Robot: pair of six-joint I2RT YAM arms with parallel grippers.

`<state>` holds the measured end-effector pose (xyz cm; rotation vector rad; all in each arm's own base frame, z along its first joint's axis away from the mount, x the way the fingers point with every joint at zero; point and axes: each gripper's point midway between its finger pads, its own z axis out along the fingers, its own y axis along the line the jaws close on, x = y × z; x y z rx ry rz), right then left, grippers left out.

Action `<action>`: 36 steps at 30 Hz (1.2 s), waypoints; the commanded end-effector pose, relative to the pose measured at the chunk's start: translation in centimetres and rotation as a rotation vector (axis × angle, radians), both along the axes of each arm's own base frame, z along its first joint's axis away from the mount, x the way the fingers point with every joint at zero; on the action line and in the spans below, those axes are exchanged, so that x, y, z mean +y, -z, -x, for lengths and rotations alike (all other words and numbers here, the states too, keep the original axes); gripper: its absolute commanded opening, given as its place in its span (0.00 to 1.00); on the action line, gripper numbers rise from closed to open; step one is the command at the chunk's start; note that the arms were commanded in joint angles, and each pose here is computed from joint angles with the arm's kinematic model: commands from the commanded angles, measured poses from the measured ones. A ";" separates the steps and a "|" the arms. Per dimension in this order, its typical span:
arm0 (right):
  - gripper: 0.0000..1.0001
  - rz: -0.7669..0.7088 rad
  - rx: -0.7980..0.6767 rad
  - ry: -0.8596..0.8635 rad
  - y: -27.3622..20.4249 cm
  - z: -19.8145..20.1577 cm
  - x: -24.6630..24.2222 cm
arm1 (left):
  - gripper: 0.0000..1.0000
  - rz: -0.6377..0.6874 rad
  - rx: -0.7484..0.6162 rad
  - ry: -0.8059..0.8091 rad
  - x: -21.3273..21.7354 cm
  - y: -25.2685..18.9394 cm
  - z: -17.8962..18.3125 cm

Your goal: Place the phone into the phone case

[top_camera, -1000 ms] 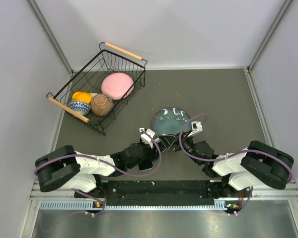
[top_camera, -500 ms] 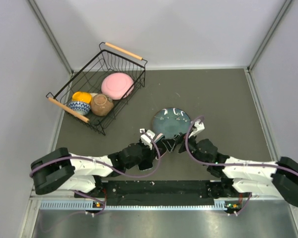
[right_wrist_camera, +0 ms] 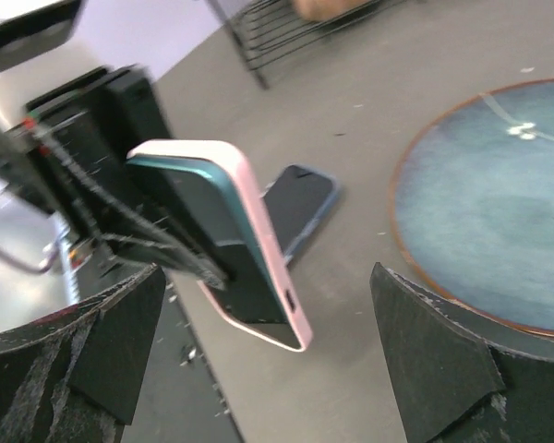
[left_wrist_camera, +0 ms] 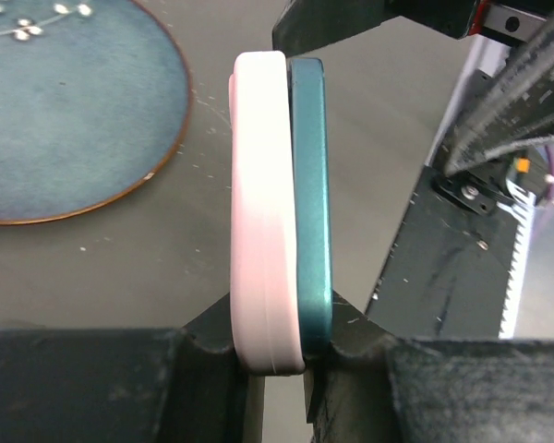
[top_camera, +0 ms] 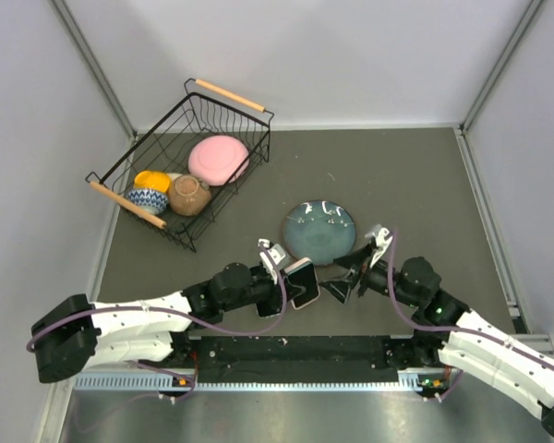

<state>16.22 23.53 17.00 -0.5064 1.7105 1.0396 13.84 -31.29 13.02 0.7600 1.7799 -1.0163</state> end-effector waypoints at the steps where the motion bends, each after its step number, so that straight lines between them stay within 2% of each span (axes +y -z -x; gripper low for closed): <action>1: 0.88 -0.051 0.021 -0.272 0.1 4.7 1.5 | 0.00 0.162 -0.024 0.136 -1.6 -5.9 1.7; 6: 0.74 -0.114 0.065 -0.398 0.2 6.9 2.3 | 0.00 0.234 0.020 0.246 -1.4 -7.8 3.2; 10: 0.71 -0.098 0.108 -0.421 1.5 7.5 2.2 | 0.00 0.241 0.058 0.274 -1.0 -8.0 3.0; 22: 0.65 -0.128 0.085 -0.394 2.2 7.1 2.1 | 0.00 0.263 0.124 0.407 -1.8 -9.1 4.0; 25: 0.49 -0.148 0.081 -0.399 2.0 7.1 2.3 | 0.00 0.273 0.146 0.432 -2.1 -9.4 4.2; 26: 0.35 -0.153 0.104 -0.391 2.1 7.0 2.3 | 0.01 0.277 0.150 0.437 -2.2 -9.7 4.3; 28: 0.21 -0.165 0.110 -0.384 2.0 6.9 2.3 | 0.12 0.281 0.155 0.444 -2.3 -10.0 4.3; 29: 0.11 -0.183 0.108 -0.385 1.6 6.9 2.4 | 0.18 0.285 0.155 0.441 -2.3 -10.3 4.2; 30: 0.07 -0.190 0.111 -0.381 1.6 6.9 2.4 | 0.23 0.291 0.158 0.432 -2.3 -10.6 4.1; 31: 0.04 -0.198 0.112 -0.377 1.5 6.9 2.4 | 0.34 0.297 0.160 0.423 -2.3 -10.8 3.9; 34: 0.02 -0.233 0.094 -0.366 0.9 6.9 2.2 | 0.46 0.337 0.182 0.345 -1.9 -11.7 2.5; 36: 0.00 -0.250 0.115 -0.332 1.6 6.7 1.8 | 0.48 0.381 0.209 0.300 -1.7 -12.5 1.5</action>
